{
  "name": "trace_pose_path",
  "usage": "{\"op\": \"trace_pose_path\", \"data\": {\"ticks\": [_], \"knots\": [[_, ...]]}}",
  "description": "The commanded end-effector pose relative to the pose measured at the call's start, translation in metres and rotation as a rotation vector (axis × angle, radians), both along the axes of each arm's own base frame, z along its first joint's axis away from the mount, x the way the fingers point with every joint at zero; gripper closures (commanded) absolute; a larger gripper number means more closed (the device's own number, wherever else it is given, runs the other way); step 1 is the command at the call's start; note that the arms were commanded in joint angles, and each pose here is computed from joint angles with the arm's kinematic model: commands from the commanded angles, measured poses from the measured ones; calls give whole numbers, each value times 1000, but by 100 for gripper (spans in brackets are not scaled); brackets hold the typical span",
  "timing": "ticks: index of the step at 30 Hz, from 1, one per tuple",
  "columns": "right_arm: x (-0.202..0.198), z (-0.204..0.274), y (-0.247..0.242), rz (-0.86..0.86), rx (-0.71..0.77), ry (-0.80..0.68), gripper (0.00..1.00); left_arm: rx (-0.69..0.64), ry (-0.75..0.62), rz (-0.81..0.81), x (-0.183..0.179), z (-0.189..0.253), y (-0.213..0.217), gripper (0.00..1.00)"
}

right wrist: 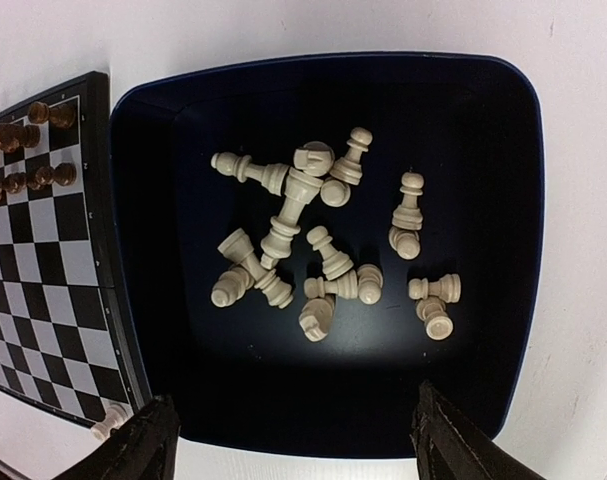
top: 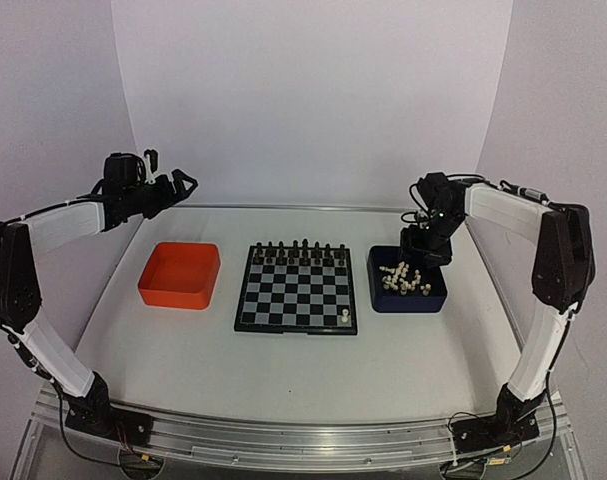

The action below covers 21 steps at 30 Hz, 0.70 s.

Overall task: Set up the chess pieces on the board
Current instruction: Pick up the chess piece from the storage box.

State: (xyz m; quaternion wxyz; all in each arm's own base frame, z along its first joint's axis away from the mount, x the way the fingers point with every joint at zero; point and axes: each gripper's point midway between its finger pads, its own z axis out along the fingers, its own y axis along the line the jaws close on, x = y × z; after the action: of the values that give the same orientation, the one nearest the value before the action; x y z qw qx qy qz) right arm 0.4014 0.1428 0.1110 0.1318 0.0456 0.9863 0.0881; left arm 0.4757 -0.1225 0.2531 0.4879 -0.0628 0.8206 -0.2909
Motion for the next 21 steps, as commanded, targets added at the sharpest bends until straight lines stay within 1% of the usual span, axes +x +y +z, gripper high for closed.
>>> {"op": "trace_pose_path", "data": {"ticks": [1,7,11,21], "knots": [[10,-1,3,53,-3,-8,24,-19,-48,-21,12,20,-9,0],[3,-20,8,80,52,60,34,-14,-33,-26,16,16,-12,0],[2,-28,13,108,65,82,43,-16,-28,-25,16,15,-12,0],[2,-47,13,171,45,114,53,-17,-28,-37,14,15,-18,0]]}}
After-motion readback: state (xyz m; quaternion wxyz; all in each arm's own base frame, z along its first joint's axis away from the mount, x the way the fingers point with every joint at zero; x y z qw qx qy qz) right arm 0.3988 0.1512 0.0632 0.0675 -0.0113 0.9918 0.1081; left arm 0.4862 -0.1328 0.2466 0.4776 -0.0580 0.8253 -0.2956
